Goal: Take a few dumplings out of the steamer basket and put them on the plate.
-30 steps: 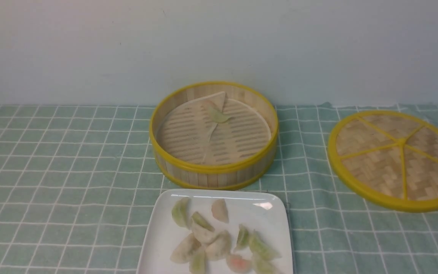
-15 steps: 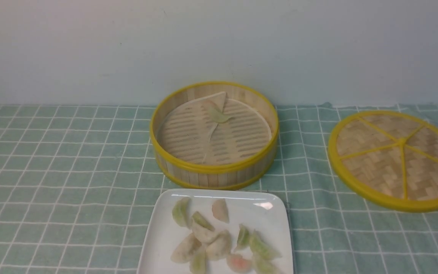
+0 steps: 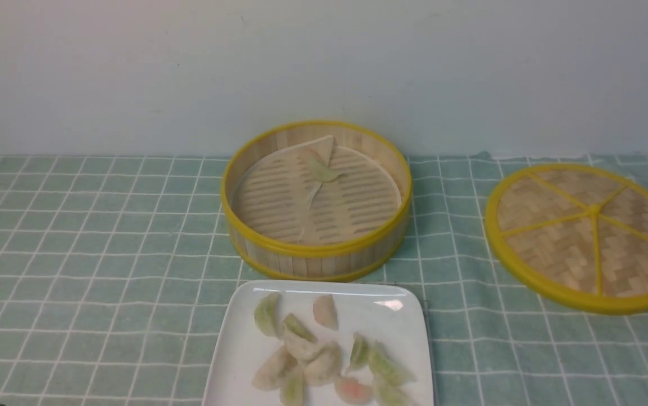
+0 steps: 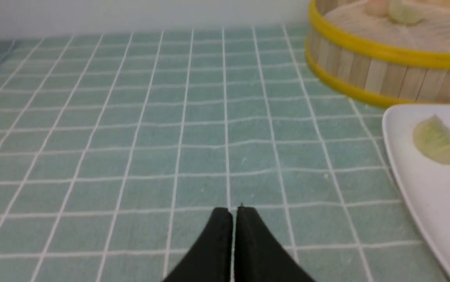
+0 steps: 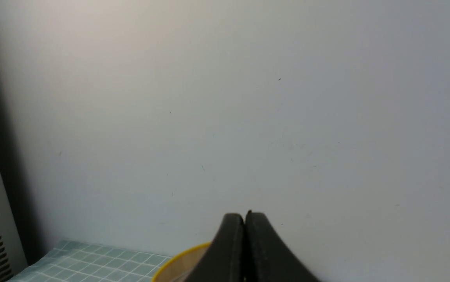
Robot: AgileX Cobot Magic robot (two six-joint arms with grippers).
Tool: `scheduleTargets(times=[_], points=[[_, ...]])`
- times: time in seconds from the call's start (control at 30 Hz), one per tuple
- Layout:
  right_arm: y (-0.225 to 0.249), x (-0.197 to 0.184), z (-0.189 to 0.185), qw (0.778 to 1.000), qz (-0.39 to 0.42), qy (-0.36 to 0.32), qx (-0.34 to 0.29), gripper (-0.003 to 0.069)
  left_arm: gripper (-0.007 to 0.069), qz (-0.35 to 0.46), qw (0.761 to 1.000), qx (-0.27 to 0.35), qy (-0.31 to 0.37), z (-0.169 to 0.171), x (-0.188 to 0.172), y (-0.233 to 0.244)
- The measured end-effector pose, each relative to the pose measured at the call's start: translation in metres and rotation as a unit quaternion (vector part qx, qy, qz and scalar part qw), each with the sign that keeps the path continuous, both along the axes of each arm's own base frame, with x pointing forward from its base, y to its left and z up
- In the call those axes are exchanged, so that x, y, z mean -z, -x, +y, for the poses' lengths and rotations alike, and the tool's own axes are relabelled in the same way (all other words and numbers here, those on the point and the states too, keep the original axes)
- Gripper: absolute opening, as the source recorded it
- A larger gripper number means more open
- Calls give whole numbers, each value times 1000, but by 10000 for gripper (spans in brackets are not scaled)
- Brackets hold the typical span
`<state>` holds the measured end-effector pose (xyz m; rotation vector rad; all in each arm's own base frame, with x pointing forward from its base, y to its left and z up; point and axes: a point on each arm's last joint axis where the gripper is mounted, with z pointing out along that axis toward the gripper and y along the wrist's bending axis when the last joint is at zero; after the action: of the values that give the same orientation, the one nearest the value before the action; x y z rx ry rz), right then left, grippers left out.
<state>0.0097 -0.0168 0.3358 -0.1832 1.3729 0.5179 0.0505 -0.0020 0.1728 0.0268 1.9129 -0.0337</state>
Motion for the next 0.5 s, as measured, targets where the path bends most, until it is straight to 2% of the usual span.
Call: scheduleTargets(times=[0.5], points=[[-1, 2, 1, 1000, 0, 12, 3, -14, -6, -12, 1000, -2, 10, -1, 2, -1]])
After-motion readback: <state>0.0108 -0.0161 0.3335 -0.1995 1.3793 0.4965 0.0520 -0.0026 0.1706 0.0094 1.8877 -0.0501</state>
